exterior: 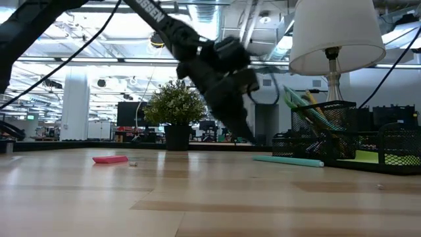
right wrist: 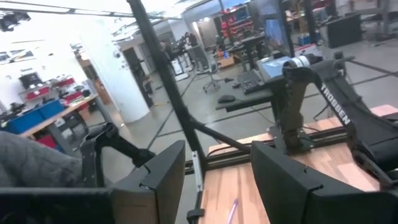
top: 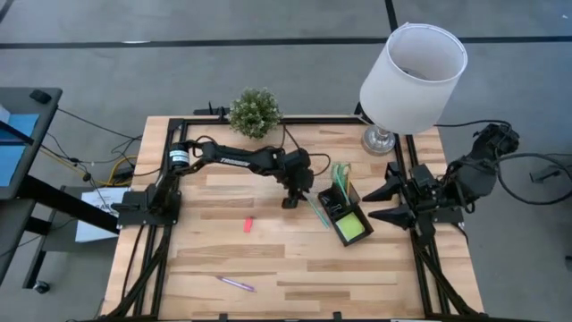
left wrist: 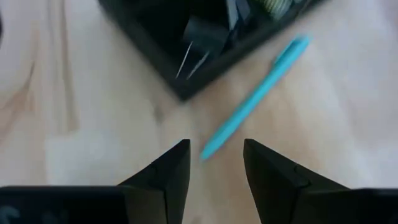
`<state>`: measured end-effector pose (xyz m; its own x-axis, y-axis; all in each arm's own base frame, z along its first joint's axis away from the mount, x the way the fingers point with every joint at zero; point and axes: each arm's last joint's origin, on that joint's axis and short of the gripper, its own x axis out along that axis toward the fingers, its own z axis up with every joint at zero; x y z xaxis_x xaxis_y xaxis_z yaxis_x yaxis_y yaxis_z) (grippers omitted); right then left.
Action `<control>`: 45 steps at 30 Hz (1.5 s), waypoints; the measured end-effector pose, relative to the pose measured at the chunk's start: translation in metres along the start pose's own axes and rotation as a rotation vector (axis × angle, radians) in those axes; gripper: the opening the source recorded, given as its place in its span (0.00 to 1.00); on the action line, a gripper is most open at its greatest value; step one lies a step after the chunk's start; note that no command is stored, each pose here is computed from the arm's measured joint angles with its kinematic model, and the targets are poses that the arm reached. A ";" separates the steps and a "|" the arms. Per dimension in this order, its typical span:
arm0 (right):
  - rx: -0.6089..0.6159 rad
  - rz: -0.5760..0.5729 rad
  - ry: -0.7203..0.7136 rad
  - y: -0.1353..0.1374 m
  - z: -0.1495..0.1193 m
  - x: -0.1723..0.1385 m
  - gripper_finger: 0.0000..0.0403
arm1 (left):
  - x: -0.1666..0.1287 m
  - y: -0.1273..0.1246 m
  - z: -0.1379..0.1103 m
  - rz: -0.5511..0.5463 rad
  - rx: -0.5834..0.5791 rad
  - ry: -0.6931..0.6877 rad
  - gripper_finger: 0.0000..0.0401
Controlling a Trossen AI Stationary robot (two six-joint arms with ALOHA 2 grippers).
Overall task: Pick and place office supplies into organizer
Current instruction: Put the blue pen into the black desk organizer
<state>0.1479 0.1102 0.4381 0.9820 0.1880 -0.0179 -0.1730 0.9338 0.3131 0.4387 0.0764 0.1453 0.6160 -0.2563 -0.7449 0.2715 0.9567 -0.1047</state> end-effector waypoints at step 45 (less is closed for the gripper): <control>0.010 -0.108 -0.029 -0.019 0.006 0.008 0.43 | 0.064 -0.040 -0.074 0.038 0.023 -0.260 0.33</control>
<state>0.1600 0.0920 0.4374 0.9967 0.0778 -0.0246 -0.0659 0.9451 0.3201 0.4125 0.0319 0.0523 0.7945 -0.2495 -0.5537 0.2594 0.9638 -0.0621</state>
